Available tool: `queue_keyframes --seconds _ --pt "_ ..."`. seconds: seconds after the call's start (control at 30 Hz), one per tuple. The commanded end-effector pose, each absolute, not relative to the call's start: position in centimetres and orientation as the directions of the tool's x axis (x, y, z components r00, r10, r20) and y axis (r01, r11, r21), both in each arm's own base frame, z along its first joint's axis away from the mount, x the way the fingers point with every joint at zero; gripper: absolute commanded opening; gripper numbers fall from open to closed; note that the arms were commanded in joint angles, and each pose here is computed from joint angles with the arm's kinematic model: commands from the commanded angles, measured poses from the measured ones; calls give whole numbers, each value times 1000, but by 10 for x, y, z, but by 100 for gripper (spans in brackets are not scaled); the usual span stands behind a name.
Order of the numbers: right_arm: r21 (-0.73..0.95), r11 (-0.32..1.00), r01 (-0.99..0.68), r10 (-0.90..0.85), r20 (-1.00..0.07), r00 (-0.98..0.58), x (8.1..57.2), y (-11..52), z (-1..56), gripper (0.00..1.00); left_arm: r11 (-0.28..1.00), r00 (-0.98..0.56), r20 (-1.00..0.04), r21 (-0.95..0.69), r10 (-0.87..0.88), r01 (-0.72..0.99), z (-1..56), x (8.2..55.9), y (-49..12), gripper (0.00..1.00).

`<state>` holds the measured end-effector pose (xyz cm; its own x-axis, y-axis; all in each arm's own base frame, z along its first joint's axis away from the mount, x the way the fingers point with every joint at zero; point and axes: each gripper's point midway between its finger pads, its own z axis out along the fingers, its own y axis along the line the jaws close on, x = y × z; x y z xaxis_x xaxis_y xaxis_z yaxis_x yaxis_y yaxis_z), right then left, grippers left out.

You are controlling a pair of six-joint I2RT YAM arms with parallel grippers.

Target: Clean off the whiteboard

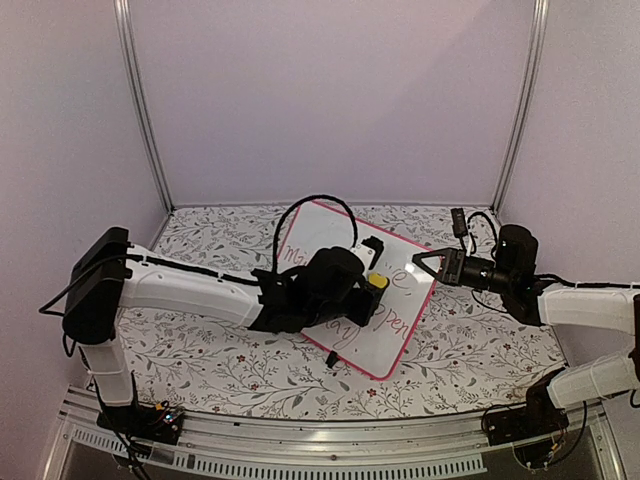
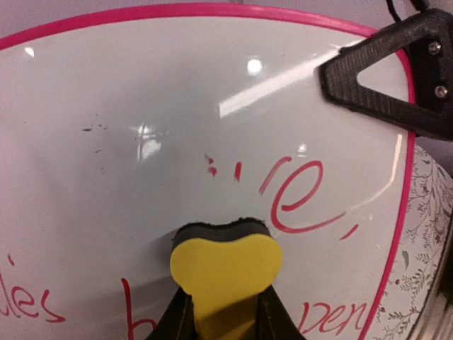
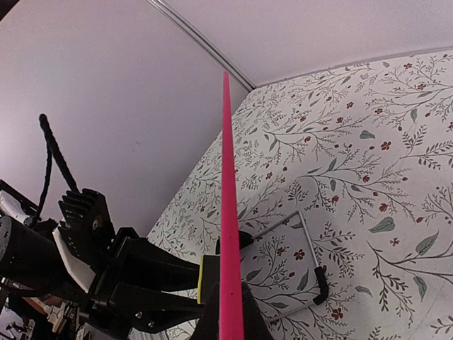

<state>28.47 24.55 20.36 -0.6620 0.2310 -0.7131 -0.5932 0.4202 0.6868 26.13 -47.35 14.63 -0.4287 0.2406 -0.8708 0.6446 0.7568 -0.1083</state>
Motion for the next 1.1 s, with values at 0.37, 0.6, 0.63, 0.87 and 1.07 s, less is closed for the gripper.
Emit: queue_keyframes --seconds 0.37,0.6,0.63,0.87,1.07 --pt "684 325 -653 40 -700 -713 242 269 178 0 841 -465 -838 -15 285 541 129 326 -452 0" --pt "685 327 -651 40 -698 -715 243 270 177 0 815 -494 -798 -6 345 579 100 292 -434 0" --pt "685 327 -651 39 -698 -715 243 270 177 0 811 -495 -794 -3 353 584 97 288 -432 0" --pt "686 325 -651 38 -697 -716 243 272 177 0 752 -441 -819 -18 367 659 110 268 -445 0" --pt "684 325 -653 35 -699 -714 242 272 178 0 690 -378 -844 -13 380 724 124 261 -482 0"
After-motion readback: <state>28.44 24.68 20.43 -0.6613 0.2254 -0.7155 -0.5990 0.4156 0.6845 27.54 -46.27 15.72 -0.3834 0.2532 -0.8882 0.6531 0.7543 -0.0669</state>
